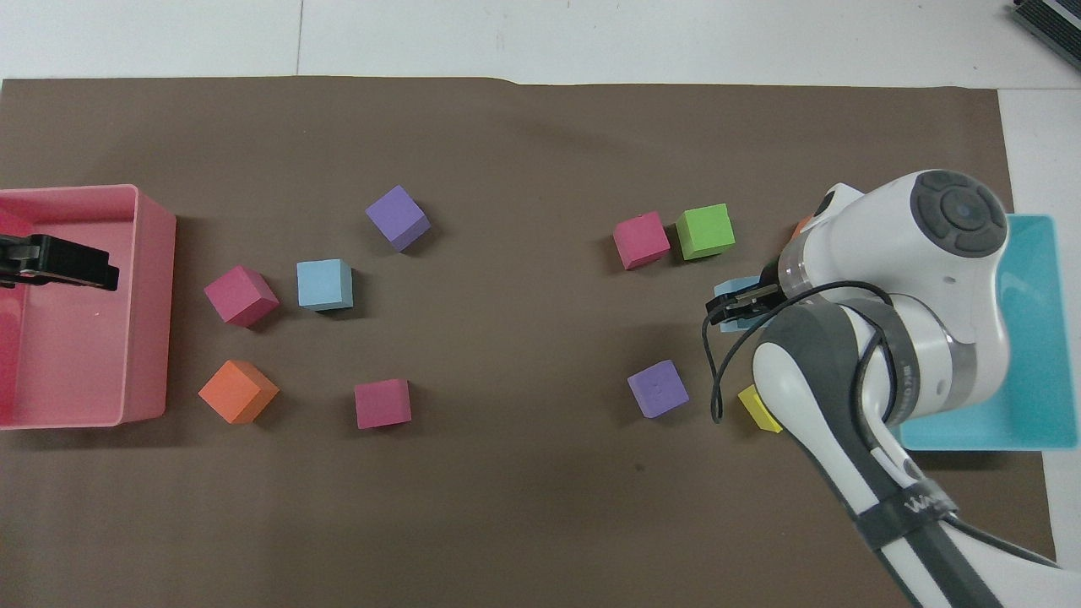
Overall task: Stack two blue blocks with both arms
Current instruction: 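Lift the light-blue cube and carry it toward the table center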
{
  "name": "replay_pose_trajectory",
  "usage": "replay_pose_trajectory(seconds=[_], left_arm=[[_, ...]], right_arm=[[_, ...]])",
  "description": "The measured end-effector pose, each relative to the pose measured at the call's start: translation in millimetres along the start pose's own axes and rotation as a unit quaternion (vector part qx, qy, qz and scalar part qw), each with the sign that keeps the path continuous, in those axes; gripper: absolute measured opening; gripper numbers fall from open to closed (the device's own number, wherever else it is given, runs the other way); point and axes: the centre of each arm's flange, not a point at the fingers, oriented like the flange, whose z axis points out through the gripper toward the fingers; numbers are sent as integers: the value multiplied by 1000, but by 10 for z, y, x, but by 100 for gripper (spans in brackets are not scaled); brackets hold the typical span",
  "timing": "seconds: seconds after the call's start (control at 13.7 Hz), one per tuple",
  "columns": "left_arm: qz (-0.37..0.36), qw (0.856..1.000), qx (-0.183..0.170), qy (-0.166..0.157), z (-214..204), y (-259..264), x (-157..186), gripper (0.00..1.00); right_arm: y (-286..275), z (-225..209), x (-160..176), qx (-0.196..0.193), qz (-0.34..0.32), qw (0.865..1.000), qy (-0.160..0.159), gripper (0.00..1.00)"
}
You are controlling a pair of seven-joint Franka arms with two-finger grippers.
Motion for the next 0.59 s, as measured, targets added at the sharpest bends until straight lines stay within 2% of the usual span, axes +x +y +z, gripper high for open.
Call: replay_pose_trajectory(seconds=[0.29,0.59], left_arm=[[2,1000,0,0,1,25,1,100],[3,1000,0,0,4,38,2,100]], right_arm=[[-424,-12,141,-1,11,1000,7,61],[-1138,212,340,-3,9,1000,0,61]])
